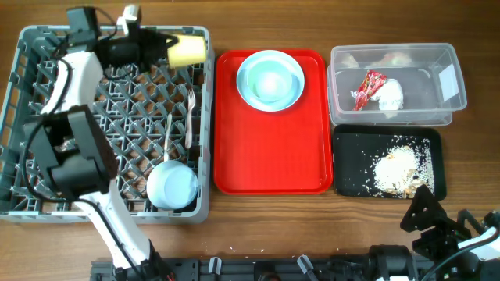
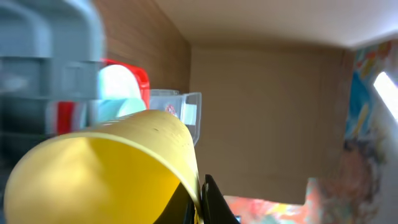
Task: Sort waste into correct bins and load items into the dishwasher rack
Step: 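Lift the yellow cup with the left gripper and place it in the rack's back row, then reach the left gripper to the pale green bowl and grasp its rim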
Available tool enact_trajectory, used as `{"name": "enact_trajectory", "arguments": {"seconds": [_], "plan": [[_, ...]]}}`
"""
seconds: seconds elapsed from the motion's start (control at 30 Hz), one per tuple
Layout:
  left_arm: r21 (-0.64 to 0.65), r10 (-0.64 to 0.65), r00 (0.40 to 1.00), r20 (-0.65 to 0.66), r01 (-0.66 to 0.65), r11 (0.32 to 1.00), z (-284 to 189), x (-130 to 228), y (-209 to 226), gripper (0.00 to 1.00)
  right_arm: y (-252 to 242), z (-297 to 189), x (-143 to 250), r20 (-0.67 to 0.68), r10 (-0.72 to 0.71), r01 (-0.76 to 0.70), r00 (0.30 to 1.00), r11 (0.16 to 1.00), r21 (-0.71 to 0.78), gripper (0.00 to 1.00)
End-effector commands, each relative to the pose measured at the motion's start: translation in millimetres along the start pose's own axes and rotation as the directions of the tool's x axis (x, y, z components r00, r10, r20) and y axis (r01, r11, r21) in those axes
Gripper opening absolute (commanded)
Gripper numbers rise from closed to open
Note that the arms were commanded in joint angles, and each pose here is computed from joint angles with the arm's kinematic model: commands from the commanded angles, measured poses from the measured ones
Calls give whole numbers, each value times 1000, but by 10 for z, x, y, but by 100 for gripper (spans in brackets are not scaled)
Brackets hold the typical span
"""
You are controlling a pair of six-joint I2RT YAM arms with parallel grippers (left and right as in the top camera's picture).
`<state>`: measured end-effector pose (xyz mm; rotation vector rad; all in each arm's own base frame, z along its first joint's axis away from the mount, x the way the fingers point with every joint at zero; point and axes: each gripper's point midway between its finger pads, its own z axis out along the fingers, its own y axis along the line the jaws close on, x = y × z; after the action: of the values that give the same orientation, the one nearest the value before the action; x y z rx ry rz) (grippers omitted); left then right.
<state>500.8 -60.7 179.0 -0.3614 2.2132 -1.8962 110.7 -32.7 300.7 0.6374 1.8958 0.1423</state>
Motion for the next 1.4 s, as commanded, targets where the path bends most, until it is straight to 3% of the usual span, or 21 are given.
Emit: {"name": "enact_trajectory", "arguments": {"seconds": [0.0, 0.07, 0.13, 0.3, 0.63, 0.77, 0.83, 0.87, 0.97, 1.13, 1.37], "plan": [[29, -64, 998, 15, 63, 998, -181, -60, 151, 4, -19, 0, -6, 9, 9, -9, 1000, 1000, 9, 100], [-68, -106, 992, 61, 110, 992, -194, -71, 356, 4, -19, 0, -6, 9, 9, -9, 1000, 1000, 9, 100], [-85, -121, 991, 58, 126, 988, -181, -40, 409, 4, -19, 0, -6, 9, 9, -9, 1000, 1000, 9, 100], [139, -73, 996, -49, 79, 987, -234, 15, -14, 4, -20, 0, -6, 9, 9, -9, 1000, 1000, 10, 100], [-51, -211, 976, 48, 214, 976, -125, -38, 769, 4, -19, 0, -6, 9, 9, -9, 1000, 1000, 9, 100], [-49, -217, 972, 85, 222, 974, -284, -105, 808, 4, -19, 0, -6, 9, 9, -9, 1000, 1000, 9, 100], [-42, -220, 969, 110, 226, 973, -406, -148, 816, 32, -19, 0, -6, 9, 9, -9, 1000, 1000, 9, 100], [-36, -226, 966, 123, 232, 972, -487, -166, 813, 100, -19, 0, -6, 9, 9, -9, 1000, 1000, 9, 100], [-29, -241, 960, 145, 248, 968, -618, -163, 732, 100, -20, 0, -5, 8, 9, -9, 1000, 1000, 9, 100], [-58, -118, 969, 218, 134, 989, -848, -137, 50, 100, -19, 0, -6, 9, 9, -9, 1000, 1000, 9, 100], [-322, 111, 908, 405, 28, 946, -1121, 254, -870, 100, -19, 0, -6, 9, 9, -9, 1000, 1000, 9, 100]]}}
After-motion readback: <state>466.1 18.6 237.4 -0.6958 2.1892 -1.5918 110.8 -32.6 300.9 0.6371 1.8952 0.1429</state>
